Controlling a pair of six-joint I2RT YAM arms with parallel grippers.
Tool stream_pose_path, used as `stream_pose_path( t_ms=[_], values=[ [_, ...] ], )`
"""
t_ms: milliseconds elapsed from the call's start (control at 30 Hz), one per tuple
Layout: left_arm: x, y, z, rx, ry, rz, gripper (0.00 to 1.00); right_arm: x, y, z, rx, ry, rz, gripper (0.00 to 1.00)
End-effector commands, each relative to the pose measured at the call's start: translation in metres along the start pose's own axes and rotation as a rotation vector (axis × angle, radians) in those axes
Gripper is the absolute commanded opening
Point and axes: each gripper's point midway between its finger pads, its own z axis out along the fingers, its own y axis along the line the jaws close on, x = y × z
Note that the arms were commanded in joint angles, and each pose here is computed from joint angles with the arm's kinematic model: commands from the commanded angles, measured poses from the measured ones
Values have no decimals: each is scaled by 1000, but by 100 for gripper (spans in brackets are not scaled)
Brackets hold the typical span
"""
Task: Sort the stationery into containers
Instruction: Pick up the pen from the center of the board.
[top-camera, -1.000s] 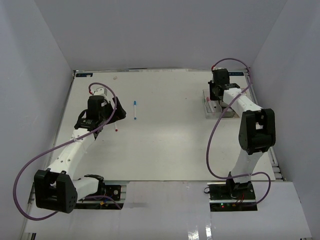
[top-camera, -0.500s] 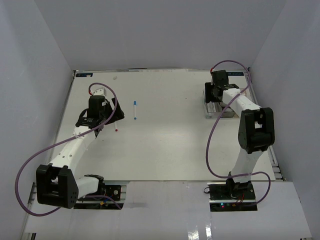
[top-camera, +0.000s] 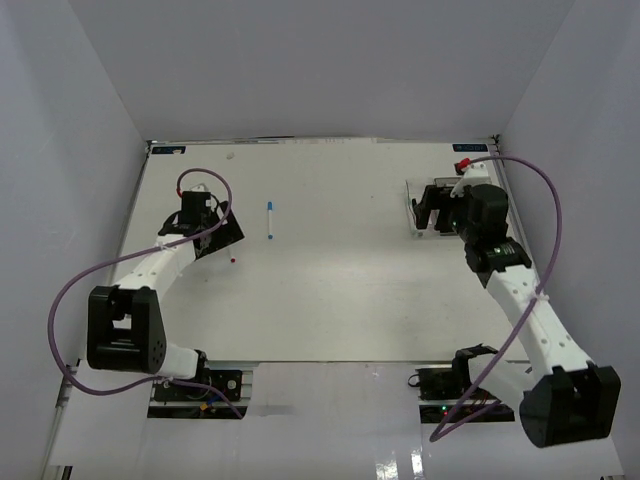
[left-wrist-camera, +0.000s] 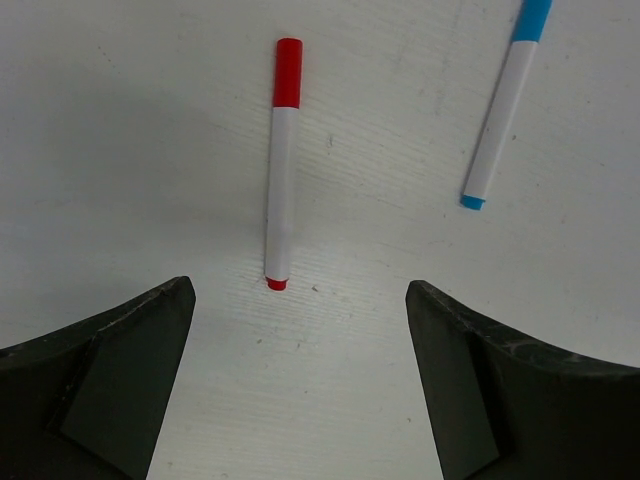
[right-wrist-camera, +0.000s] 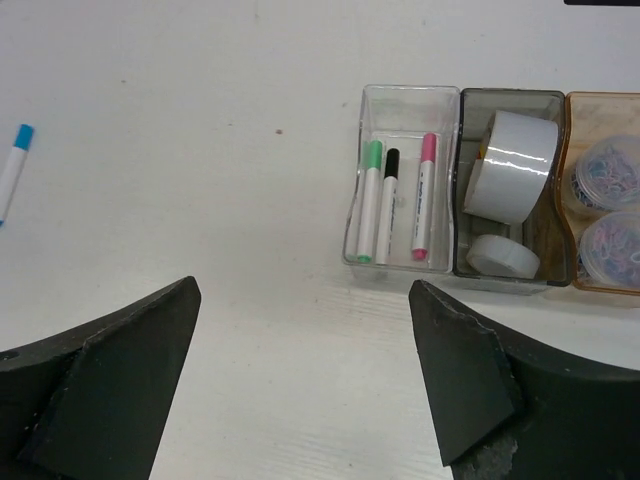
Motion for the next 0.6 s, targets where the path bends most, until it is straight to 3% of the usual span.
stream_pose_path(
  t_ms=[0, 167, 433, 567],
  values=[
    [-20, -1, 5, -22, -35, -29, 98, -10, 15, -20, -83, -141, 11, 91],
    [-19, 7, 25, -80, 2, -17, 97, -12, 24, -49, -138, -266, 13, 90],
    [-15, 15, 49, -141, 51, -6, 88, 6, 24, -49, -147, -246, 24, 90],
    [-11, 18, 53, -157, 59, -7, 77, 11, 24, -47, -145, -237, 26, 90]
  ],
)
